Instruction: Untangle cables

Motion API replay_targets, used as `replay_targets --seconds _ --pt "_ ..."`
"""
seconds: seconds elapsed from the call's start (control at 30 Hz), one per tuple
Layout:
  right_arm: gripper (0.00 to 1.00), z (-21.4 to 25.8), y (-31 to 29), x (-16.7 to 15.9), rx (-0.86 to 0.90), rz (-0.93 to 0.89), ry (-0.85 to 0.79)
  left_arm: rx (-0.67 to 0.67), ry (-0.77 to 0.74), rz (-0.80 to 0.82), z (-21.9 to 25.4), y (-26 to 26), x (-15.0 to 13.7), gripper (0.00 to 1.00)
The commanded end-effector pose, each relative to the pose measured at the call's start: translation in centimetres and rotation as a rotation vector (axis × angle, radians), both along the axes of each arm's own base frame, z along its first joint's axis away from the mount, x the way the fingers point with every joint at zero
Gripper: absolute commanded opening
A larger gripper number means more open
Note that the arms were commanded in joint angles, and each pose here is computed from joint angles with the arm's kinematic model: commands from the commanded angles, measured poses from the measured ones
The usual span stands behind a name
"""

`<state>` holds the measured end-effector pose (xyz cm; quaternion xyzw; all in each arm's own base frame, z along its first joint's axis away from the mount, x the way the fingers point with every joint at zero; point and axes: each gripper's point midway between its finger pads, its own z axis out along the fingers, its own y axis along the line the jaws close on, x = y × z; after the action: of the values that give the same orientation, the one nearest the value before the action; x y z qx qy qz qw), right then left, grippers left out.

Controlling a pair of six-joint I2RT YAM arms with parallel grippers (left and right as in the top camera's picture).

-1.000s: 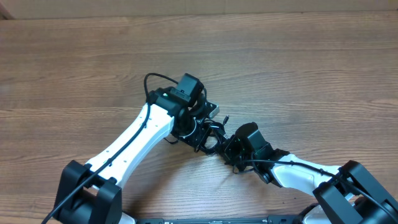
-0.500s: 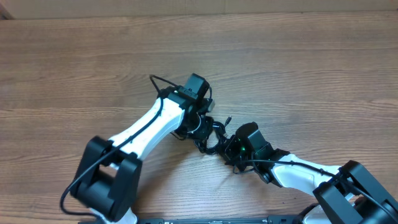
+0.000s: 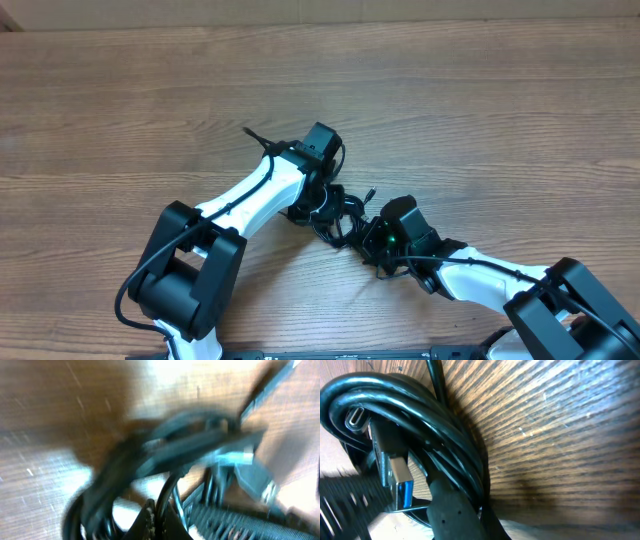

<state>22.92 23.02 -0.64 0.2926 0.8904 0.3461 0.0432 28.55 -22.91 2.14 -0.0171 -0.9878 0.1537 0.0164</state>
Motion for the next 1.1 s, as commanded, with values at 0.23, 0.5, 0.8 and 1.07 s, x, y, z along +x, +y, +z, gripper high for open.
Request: replay_targets --seconds 0.23,0.5,0.8,1.07 --pt "0.04 1.7 1.1 -3.5 0.095 0.221 -0.009 0.067 -0.084 0.152 -1.5 0.0 2.5 0.04" --pt "0.04 8.9 2.8 -3.5 0.253 0.334 -0.223 0.086 -0.044 0.165 -3.0 -0.3 1.8 0.04" --pt "0.04 12.5 2.9 -3.6 0.313 0.345 -0.326 0.042 -0.028 0.117 -2.7 -0.9 1.6 0.04" --pt "0.04 10.6 2.1 -4.2 0.253 0.325 -0.245 0.070 0.020 0.160 -0.6 2.0 3.1 0.95"
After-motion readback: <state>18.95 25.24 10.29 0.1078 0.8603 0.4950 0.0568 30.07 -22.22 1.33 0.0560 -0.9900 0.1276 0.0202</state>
